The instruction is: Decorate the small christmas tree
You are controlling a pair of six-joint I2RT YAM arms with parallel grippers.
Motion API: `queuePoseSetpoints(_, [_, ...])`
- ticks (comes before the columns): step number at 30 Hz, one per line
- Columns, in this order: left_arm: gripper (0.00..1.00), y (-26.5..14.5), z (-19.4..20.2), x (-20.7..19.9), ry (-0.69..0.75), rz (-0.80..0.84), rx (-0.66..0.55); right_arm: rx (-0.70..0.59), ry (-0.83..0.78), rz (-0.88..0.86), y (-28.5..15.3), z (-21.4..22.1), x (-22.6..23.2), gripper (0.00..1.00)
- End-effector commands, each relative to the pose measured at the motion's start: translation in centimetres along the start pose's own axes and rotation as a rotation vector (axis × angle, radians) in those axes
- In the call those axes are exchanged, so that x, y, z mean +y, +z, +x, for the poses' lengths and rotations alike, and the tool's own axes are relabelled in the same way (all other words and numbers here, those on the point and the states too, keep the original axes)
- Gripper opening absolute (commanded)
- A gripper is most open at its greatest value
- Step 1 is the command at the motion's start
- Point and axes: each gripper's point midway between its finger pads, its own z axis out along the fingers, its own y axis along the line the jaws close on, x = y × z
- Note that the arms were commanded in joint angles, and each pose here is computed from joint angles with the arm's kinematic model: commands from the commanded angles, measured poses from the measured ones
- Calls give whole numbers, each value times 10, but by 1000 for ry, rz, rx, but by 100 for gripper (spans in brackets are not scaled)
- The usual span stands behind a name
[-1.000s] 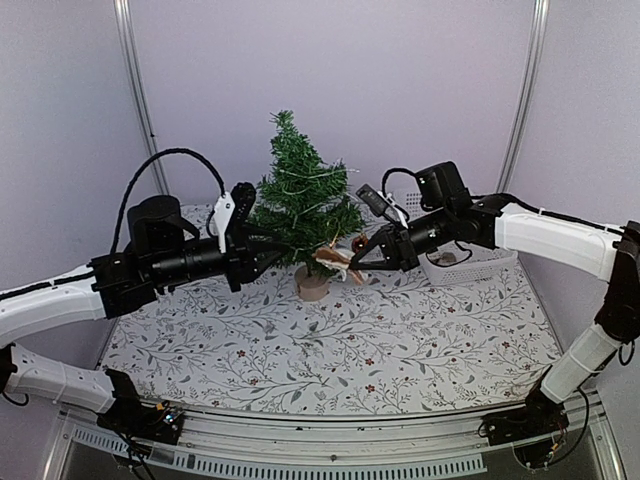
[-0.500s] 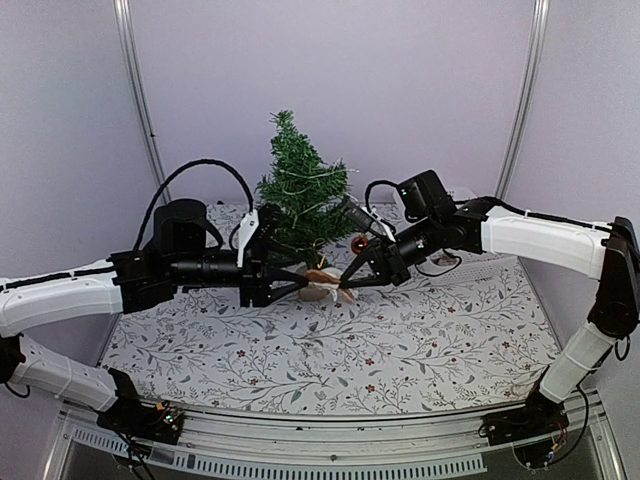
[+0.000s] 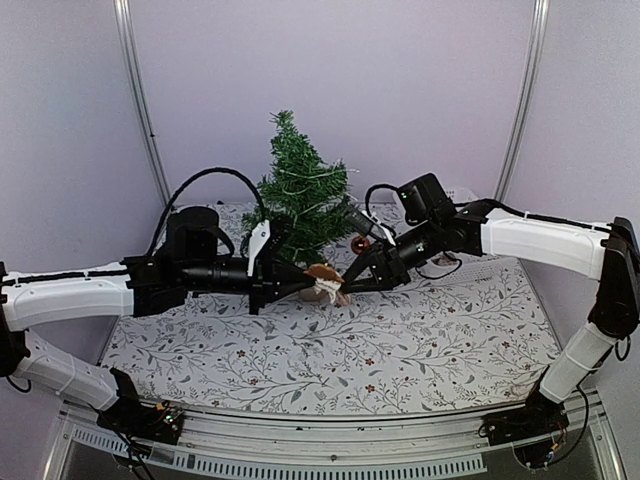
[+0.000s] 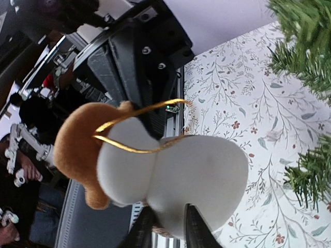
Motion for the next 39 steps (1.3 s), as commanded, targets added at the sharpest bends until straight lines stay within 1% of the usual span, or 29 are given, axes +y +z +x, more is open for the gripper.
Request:
queuePoseSetpoints(1, [0, 2, -3, 1, -53, -30, -66, 2, -6, 67, -5, 7, -6, 47])
queuePoseSetpoints(2, [0, 2, 1, 4, -64, -50, -66, 1, -2, 79, -6, 9, -8, 56])
queuePoseSetpoints(5, [0, 1, 8, 13, -84, -103, -66, -24, -36, 117, -12, 8, -9, 75])
queuePoseSetpoints(6, [0, 1, 10, 14, -87, -110, -66, -41, -60, 119, -14, 5, -5, 80])
queuePoseSetpoints(10, [0, 3, 9, 19, -112, -135, -89, -100, -103, 117, -17, -5, 1, 86])
queuePoseSetpoints(13, [0, 7, 5, 17, -118, -120, -108, -168, -177, 154, -23, -20, 3, 86])
queuePoseSetpoints(16, [0, 11, 3, 15, -109, -110, -114, -182, -195, 162, -22, -25, 0, 85])
queuePoseSetpoints(20, [0, 18, 2, 13, -89, -98, -98, -167, -193, 168, -13, -26, -11, 77])
queuePoseSetpoints(22, [0, 20, 2, 14, -82, -99, -95, -173, -209, 164, -11, -30, -13, 69])
queuePoseSetpoints(23, [0, 20, 1, 15, -79, -106, -96, -174, -211, 162, -10, -30, -14, 65])
queuePoseSetpoints(26, [0, 20, -1, 18, -70, -121, -96, -173, -215, 165, -9, -31, -17, 40])
queuePoseSetpoints(27, [0, 20, -1, 19, -69, -126, -94, -172, -217, 167, -8, -31, -17, 34])
queuePoseSetpoints(28, [0, 20, -1, 20, -68, -130, -93, -172, -221, 169, -8, -31, -17, 29])
queuePoseSetpoints(30, [0, 20, -1, 21, -63, -139, -93, -169, -226, 174, -8, -31, -20, 24])
queuePoseSetpoints(34, [0, 23, 2, 23, -63, -142, -79, -157, -231, 192, -7, -28, -24, 3])
queuePoseSetpoints(35, [0, 23, 4, 23, -67, -143, -74, -156, -230, 201, -7, -27, -26, 0])
queuePoseSetpoints(36, [4, 23, 5, 24, -70, -145, -70, -152, -230, 209, -7, -25, -28, 0])
queuePoseSetpoints(38, [23, 19, 9, 26, -90, -167, -71, -139, -230, 234, -7, -17, -32, 0])
queuePoseSetpoints(39, [30, 15, 8, 27, -99, -180, -79, -128, -230, 245, -6, -10, -34, 0])
